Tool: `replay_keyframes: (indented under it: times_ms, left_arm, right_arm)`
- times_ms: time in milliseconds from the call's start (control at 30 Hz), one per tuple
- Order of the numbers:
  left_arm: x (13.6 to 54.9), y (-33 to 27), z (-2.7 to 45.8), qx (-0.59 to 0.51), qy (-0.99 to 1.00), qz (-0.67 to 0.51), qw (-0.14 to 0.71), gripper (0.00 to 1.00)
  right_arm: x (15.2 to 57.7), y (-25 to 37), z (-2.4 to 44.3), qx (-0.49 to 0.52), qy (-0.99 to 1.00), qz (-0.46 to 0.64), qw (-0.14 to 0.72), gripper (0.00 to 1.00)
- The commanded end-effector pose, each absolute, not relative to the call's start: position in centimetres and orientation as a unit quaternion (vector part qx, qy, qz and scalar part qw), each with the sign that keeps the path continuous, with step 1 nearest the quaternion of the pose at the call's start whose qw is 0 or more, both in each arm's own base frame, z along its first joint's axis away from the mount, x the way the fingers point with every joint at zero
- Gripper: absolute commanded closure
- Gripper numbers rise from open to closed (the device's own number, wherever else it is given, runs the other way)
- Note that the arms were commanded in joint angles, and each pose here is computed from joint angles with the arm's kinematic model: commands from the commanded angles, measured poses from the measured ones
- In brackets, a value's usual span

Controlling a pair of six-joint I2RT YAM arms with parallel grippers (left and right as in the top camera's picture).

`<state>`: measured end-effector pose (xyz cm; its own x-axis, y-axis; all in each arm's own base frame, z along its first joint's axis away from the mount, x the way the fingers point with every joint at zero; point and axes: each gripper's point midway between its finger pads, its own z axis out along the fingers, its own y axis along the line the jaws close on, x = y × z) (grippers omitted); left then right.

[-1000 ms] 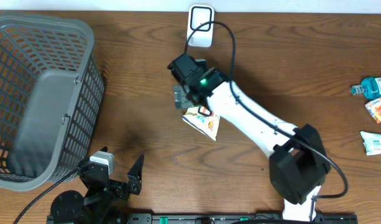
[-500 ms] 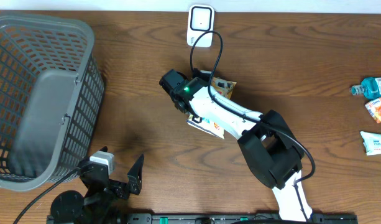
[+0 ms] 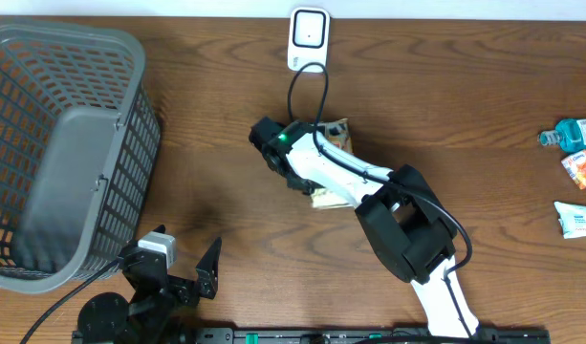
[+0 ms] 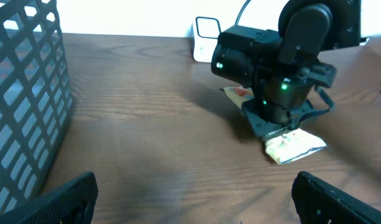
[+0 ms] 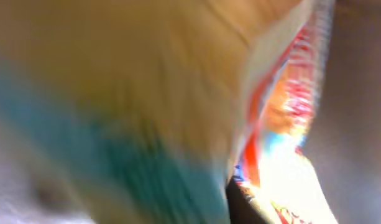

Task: Scan the item barcode
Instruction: 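Grasp the yellow snack bag with the right gripper and lift it, then carry the snack bag up to the white scanner's face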

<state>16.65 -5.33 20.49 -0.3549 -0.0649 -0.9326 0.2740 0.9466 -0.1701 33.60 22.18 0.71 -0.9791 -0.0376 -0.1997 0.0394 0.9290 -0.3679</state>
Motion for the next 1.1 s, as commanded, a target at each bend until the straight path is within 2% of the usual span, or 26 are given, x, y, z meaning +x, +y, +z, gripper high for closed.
replay_keyframes:
  times_ms: [0,167,200,300,467,733,867,1067]
  left_arm:
    - [16.5,-5.5,20.8,0.067,0.806,-0.154,0.568,0.02]
    - [16.5,-5.5,20.8,0.067,0.806,-0.154,0.568,0.02]
    - [16.5,-5.5,20.8,0.067,0.806,-0.154,0.568,0.02]
    - [16.5,-5.5,20.8,0.068,0.805,-0.154,0.568,0.02]
    - [16.5,-5.5,20.8,0.067,0.806,-0.154,0.568,0.02]
    - [16.5,-5.5,20.8,0.068,0.806,-0.154,0.568,0.02]
    - [16.5,-5.5,20.8,0.067,0.806,-0.154,0.568,0.02]
    - [16.5,-5.5,20.8,0.067,0.806,-0.154,0.568,0.02]
  right_arm:
    - [29.3,23.9,-2.7,-0.046,0.992,-0.115,-0.034,0.99]
    - [29.8,28.6,2.5,-0.169,0.978,0.091,-0.076,0.99]
    - [29.3,30.4,4.8,-0.221,0.955,0.180,-0.085,0.99]
    - [28.0,32.2,10.6,-0.304,0.879,0.357,-0.085,0.99]
    - [27.8,30.4,16.1,-0.345,0.793,0.499,-0.056,0.99]
    - [28.1,29.8,21.9,-0.313,0.690,0.653,-0.005,0.99]
    - [28.1,29.9,24.4,-0.255,0.664,0.703,-0.016,0.99]
    - [27.5,29.7,24.8,-0.115,0.700,0.687,-0.157,0.99]
